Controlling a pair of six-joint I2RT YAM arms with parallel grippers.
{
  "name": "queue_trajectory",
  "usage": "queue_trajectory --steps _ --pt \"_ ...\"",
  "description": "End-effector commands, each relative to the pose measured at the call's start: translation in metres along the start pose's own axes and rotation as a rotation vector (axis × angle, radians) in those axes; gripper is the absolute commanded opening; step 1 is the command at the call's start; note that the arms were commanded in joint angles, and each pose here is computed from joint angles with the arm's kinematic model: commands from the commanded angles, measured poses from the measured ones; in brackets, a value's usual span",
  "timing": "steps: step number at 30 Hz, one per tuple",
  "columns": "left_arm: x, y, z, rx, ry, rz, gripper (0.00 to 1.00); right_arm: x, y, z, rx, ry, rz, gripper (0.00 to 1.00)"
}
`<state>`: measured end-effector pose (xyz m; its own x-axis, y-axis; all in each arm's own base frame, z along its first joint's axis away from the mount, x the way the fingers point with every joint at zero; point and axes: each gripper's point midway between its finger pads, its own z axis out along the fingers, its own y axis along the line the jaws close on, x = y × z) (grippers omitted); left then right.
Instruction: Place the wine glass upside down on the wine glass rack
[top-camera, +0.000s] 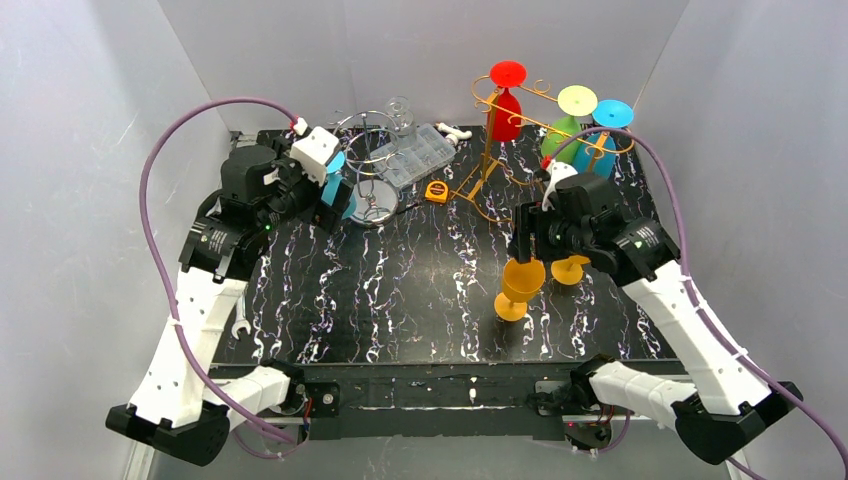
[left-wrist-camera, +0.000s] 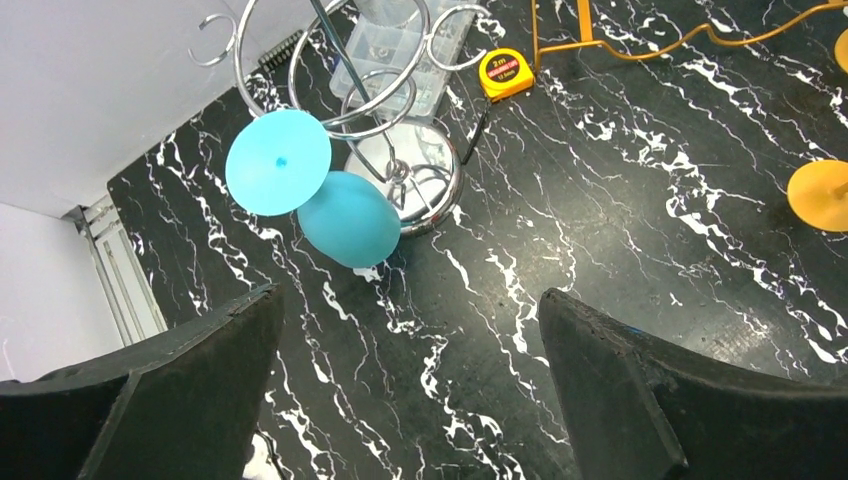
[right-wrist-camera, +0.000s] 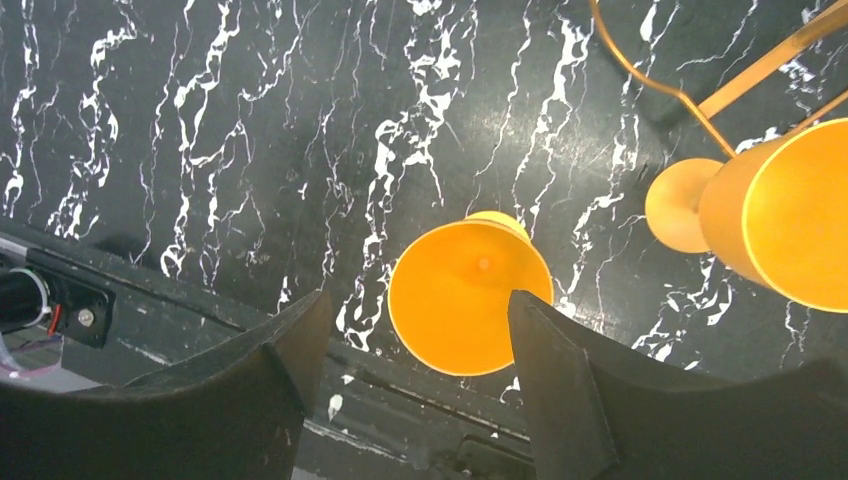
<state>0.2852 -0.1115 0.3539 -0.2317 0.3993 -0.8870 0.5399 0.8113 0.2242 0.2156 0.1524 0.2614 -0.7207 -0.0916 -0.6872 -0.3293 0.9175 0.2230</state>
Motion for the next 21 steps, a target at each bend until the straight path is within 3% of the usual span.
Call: queue_trajectory --steps 1,14,18,21 --pt "0.011 0.002 -0.006 -0.020 0.042 -0.028 0.99 0.019 0.009 -0.002 -0.027 0.039 0.017 0.73" --pt "0.021 -0.002 -0.007 -0.017 0.057 -0.048 0.99 0.065 0.027 0.042 0.027 0.146 -0.053 0.69" --pt "0.021 -0.003 -0.010 -0.014 0.049 -0.040 0.99 0.071 0.026 0.055 0.061 0.175 -0.078 0.62" --pt "0.021 -0.004 -0.013 -0.015 0.044 -0.040 0.99 0.080 0.022 0.064 0.090 0.202 -0.087 0.51"
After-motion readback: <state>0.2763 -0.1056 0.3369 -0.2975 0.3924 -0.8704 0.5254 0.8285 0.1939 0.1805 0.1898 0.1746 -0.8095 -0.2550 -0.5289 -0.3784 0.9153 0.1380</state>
